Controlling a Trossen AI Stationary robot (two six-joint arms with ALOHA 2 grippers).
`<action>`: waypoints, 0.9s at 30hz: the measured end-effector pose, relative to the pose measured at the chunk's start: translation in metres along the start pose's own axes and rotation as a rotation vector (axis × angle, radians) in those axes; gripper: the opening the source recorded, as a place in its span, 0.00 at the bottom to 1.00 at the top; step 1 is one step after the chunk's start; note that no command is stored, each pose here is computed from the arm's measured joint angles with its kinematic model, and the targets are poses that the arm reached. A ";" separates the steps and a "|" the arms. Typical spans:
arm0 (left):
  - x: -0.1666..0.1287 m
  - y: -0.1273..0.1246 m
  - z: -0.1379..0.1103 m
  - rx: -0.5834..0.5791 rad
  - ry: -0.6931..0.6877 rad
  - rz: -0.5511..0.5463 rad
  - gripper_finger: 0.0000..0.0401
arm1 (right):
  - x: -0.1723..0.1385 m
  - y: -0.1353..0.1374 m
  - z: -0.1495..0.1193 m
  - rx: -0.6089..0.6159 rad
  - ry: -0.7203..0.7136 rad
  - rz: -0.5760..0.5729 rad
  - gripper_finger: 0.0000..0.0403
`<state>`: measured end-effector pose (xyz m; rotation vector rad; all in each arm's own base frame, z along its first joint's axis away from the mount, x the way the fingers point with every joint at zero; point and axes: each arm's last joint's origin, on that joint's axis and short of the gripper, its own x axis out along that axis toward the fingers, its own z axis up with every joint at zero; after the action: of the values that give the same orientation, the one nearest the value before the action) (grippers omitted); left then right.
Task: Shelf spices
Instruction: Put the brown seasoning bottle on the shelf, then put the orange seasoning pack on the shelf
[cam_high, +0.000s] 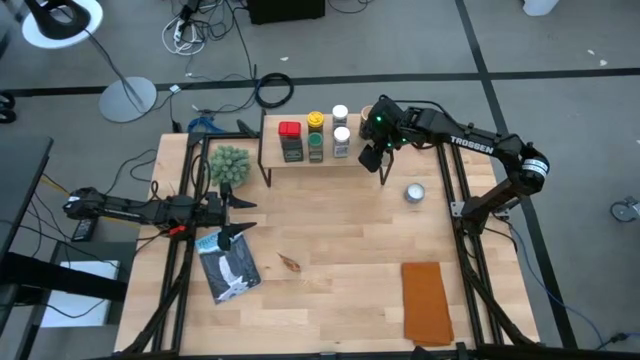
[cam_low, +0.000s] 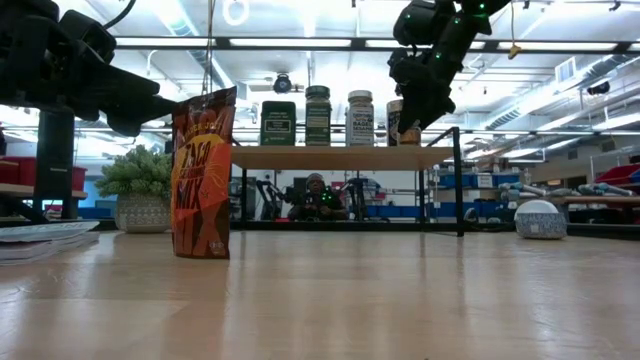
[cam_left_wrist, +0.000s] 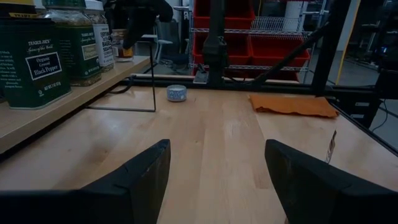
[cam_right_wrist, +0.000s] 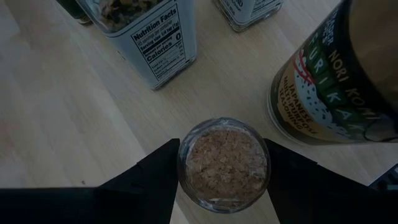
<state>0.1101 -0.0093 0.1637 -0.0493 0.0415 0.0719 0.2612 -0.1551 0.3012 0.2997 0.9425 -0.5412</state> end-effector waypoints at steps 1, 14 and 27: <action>0.000 0.000 0.000 0.000 0.000 0.000 0.66 | 0.000 0.000 0.000 0.000 0.000 0.000 0.53; 0.000 0.000 0.000 0.000 0.000 0.000 0.66 | 0.000 0.000 0.000 -0.001 0.000 0.000 0.53; 0.000 0.000 0.000 0.000 0.000 0.000 0.66 | 0.000 0.000 0.000 0.016 -0.001 -0.019 0.77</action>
<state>0.1101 -0.0093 0.1637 -0.0493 0.0418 0.0719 0.2609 -0.1552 0.3014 0.3054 0.9416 -0.5663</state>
